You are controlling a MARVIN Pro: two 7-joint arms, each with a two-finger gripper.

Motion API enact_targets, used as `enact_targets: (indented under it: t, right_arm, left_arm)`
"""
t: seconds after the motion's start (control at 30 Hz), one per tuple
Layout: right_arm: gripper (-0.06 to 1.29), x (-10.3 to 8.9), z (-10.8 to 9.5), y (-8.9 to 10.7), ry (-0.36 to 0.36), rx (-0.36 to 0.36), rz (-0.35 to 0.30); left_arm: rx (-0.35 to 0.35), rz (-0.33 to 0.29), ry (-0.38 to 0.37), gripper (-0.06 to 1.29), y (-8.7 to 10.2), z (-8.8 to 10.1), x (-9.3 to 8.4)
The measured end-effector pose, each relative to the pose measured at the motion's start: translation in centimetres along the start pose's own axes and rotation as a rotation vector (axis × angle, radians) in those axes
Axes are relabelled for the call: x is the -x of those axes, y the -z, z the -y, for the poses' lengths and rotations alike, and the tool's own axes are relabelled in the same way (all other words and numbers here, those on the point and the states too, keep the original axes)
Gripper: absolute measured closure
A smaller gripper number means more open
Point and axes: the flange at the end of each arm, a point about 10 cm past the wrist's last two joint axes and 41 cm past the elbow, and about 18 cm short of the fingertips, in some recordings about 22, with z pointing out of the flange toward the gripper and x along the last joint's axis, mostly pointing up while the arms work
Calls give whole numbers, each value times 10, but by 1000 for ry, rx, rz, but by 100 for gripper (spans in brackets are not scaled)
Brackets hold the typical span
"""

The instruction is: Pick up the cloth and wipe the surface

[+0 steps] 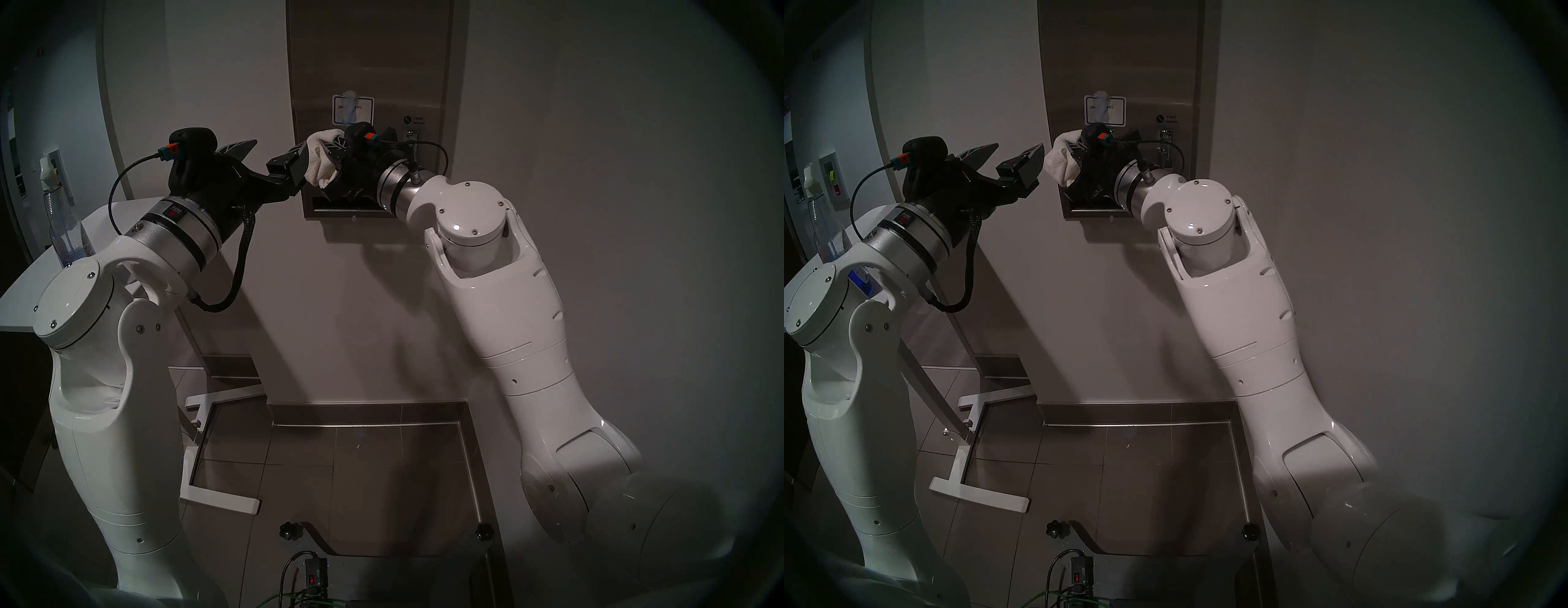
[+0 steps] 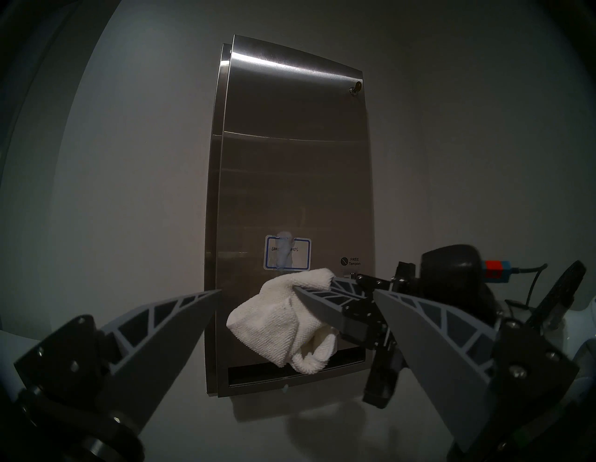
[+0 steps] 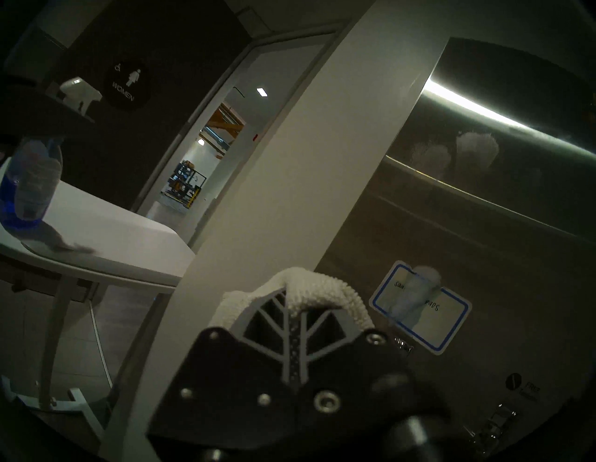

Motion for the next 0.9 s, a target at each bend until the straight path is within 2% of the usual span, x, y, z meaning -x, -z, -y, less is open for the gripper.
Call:
enact_targets:
  t: [0.2, 0.33, 0.47, 0.6, 0.73, 0.9]
  right_arm:
    - [127, 22, -15, -10, -45, 20, 50]
    - [127, 25, -25, -13, -75, 23, 46]
    - [127, 15, -28, -15, -94, -2, 12]
    - [127, -11, -24, -15, -107, -54, -66]
    - [127, -31, -20, -13, -98, -94, -136]
    - [127, -48, -18, -4, -74, -117, -204]
  left_arm:
    - [0, 0, 0, -2, 0, 0, 0]
    - [0, 1, -1, -2, 0, 0, 0]
    - [0, 1, -1, -2, 0, 0, 0]
    - [1, 1, -1, -2, 0, 0, 0]
    - [1, 1, -2, -2, 0, 0, 0]
    - [1, 2, -2, -2, 0, 0, 0]
